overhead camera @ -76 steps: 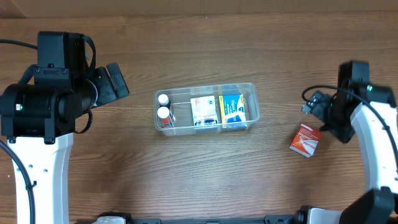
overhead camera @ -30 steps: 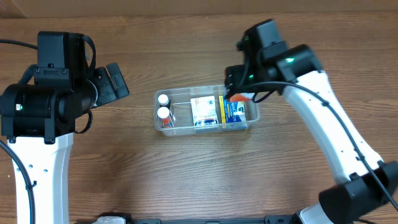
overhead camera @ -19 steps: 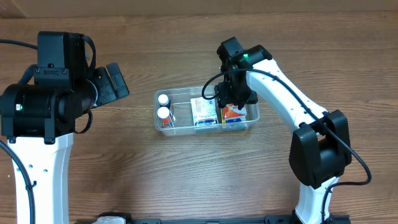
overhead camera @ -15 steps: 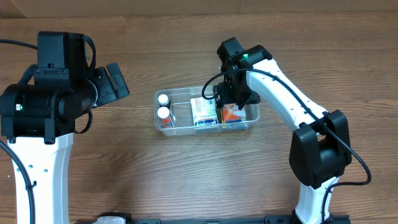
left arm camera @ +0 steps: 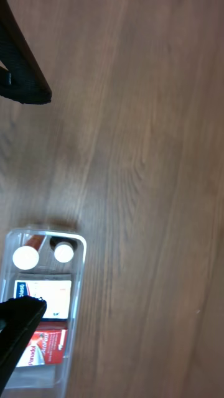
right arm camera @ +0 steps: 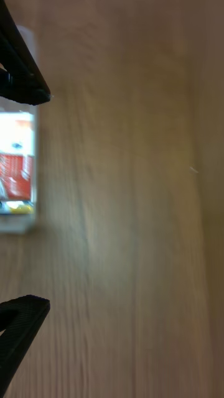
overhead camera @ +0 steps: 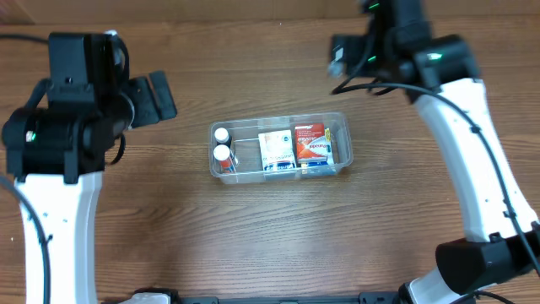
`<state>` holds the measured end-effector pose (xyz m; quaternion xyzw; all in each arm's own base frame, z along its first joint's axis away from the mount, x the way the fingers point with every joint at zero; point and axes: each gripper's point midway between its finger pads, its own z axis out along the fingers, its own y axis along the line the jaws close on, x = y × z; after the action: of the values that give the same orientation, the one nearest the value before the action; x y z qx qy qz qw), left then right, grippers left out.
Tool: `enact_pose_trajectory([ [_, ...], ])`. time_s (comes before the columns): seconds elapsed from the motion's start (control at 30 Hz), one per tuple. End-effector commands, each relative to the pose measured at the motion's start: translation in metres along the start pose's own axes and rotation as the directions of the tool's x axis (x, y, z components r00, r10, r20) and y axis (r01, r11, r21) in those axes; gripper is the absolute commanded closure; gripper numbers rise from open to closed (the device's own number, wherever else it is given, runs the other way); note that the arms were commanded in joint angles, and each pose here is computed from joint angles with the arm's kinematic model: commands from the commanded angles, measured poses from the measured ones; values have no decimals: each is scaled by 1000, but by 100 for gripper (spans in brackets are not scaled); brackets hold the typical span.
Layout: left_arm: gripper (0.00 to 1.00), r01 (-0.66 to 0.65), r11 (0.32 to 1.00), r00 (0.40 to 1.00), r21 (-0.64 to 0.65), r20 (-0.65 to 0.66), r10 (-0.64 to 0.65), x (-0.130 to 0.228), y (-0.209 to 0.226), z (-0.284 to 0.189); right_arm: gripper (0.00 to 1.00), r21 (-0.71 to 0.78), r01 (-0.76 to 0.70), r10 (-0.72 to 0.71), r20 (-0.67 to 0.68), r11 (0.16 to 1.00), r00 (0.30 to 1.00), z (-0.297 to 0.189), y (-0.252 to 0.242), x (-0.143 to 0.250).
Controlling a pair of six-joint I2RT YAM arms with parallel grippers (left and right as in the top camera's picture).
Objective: Pack container
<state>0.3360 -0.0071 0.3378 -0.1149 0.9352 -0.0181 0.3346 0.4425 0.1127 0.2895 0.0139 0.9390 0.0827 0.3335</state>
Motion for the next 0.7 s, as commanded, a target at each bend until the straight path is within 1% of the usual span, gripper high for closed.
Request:
enact_pose_trajectory([
  [0.0, 0, -116, 993, 988, -1, -101, 115, 0, -6, 49, 0, 62, -41, 37, 64, 997, 997, 9, -36, -22],
  [0.03, 0, -122, 992, 984, -33, -138, 116, 2, -2, 65, 0, 77, -24, 17, 90, 997, 996, 7, -48, -31],
  [0.07, 0, -130, 990, 977, -61, -175, 118, 5, 2, 82, 0, 86, -38, 29, 107, 996, 994, 6, -56, -36],
  [0.13, 0, -136, 989, 964, -54, -237, 119, 14, -1, 105, 0, 117, -73, 63, 87, 990, 994, 5, -77, -32],
  [0.2, 0, -179, 983, 949, -46, -270, 160, 20, 0, 109, 0, 116, -110, 104, 55, 987, 993, -4, -88, -23],
  [0.27, 0, -180, 983, 947, -47, -277, 160, 23, 2, 102, 0, 123, -143, 134, 76, 982, 988, -24, -96, -23],
  [0.33, 0, -180, 983, 949, -45, -269, 162, 26, 3, 84, 0, 119, -156, 141, 126, 981, 982, -55, -98, -25],
  [0.4, 0, -175, 984, 959, -37, -234, 162, 25, 4, 60, 0, 108, -156, 136, 174, 982, 975, -83, -95, -26],
  [0.5, 0, -170, 985, 977, -4, -133, 168, 28, 4, 3, 0, 107, -188, 160, 226, 976, 961, -128, -93, -14],
  [0.6, 0, -184, 983, 981, 22, -54, 185, 39, 3, -38, 0, 100, -210, 179, 258, 972, 949, -154, -93, 13],
  [0.67, 0, -202, 978, 979, 49, 10, 202, 60, 4, -66, 0, 103, -213, 177, 282, 971, 943, -166, -98, 55],
])
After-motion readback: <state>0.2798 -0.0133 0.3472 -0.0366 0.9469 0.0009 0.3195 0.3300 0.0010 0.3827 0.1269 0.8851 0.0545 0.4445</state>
